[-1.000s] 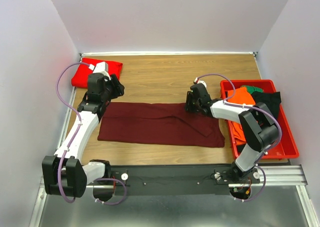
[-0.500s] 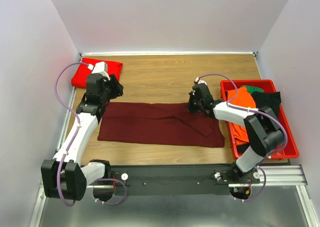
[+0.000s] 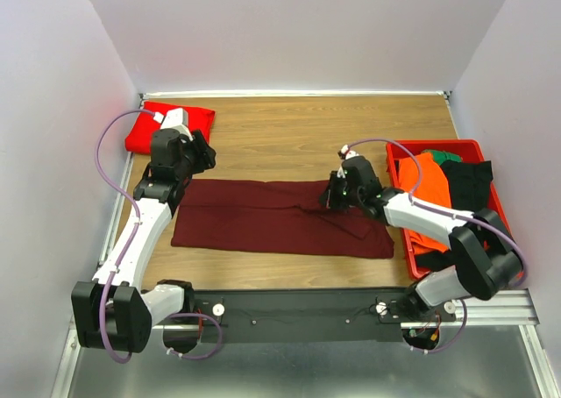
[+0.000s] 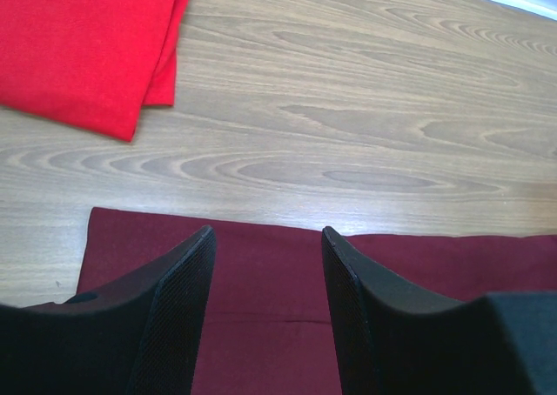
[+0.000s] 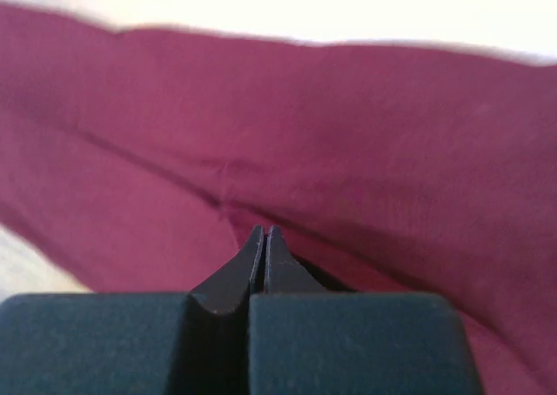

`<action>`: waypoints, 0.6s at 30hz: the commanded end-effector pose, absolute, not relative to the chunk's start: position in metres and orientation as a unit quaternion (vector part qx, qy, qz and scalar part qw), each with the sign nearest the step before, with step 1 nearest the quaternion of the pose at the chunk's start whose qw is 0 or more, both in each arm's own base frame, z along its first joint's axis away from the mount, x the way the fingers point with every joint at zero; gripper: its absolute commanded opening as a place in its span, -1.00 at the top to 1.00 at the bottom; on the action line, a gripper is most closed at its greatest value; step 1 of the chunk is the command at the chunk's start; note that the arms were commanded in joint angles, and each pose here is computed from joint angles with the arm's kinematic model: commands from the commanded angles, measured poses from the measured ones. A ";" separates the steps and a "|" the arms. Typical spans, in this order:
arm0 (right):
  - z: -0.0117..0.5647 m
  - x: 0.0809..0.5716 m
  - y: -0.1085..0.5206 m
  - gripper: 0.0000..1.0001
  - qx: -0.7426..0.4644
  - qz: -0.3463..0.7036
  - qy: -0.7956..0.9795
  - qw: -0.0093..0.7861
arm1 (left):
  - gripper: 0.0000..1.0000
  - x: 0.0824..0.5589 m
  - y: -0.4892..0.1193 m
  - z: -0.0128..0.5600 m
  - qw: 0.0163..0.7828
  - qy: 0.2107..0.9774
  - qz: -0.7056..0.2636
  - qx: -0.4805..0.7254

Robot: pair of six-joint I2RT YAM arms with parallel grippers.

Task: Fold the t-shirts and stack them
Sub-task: Fold the tshirt

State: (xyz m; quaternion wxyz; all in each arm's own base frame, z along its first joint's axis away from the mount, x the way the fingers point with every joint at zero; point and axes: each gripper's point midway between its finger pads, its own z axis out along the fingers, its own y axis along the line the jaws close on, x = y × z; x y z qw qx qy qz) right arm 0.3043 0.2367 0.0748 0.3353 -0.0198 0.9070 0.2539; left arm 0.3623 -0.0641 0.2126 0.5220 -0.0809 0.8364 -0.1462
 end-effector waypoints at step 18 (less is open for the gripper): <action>0.055 0.249 0.279 0.72 -0.031 0.248 0.915 0.318 | -0.20 0.357 -0.062 0.211 0.522 0.838 -0.139 -0.075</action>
